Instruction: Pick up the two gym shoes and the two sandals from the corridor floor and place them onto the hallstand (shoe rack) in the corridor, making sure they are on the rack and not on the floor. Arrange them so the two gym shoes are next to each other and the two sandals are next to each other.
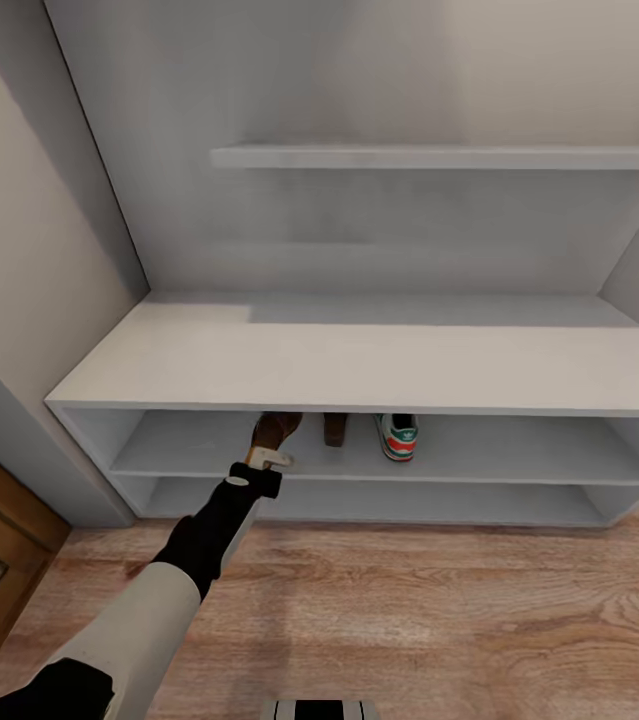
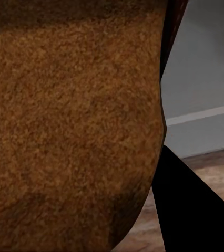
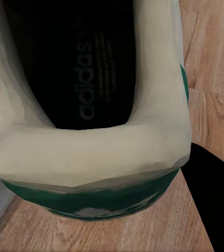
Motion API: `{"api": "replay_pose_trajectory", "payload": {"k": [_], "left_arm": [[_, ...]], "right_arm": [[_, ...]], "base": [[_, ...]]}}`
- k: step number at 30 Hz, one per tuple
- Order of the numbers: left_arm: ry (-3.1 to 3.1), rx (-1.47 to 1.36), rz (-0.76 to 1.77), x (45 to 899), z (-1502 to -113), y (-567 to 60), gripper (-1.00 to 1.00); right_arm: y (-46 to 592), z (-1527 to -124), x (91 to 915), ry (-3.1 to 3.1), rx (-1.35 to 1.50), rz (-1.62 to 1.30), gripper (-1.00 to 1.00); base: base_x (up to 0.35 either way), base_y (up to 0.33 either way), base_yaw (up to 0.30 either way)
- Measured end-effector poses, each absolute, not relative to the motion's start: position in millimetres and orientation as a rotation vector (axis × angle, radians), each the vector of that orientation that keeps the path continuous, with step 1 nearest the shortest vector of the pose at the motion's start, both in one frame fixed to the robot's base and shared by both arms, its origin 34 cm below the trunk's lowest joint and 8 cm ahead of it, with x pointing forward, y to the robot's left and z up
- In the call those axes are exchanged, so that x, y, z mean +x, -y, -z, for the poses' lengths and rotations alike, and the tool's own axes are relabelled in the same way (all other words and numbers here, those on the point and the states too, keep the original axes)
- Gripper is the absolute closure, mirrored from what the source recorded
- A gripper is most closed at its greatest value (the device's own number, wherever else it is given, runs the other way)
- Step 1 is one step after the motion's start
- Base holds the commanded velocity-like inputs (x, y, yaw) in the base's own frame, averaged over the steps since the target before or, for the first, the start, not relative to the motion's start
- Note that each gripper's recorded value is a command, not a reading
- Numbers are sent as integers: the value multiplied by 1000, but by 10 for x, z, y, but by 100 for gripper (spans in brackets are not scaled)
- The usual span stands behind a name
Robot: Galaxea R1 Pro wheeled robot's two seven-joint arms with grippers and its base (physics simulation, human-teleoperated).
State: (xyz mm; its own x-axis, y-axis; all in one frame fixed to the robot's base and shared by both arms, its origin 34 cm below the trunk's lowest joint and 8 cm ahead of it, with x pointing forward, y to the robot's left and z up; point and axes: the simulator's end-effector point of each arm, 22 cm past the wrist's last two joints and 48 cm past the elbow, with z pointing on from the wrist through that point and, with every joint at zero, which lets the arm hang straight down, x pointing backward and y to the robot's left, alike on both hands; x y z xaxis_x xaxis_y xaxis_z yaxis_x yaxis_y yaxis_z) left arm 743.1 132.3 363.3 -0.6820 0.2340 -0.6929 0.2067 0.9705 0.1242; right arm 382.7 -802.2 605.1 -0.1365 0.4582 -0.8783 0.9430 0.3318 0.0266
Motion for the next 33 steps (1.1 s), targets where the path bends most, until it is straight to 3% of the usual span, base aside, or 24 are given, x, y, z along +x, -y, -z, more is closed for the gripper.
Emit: {"api": "replay_pose_trajectory", "payload": {"k": [20, 33], "left_arm": [[-2344, 344, -47, 7407, -3558, -1257, 100], [-2342, 346, -47, 7409, -3561, -1253, 100]], "right_arm": [[8022, -6014, 3841, -1755, 1254, 725, 100], [8022, -6010, 3840, -1755, 1255, 724, 100]], "base": [[0, 0, 0], [167, -37, 0]]}}
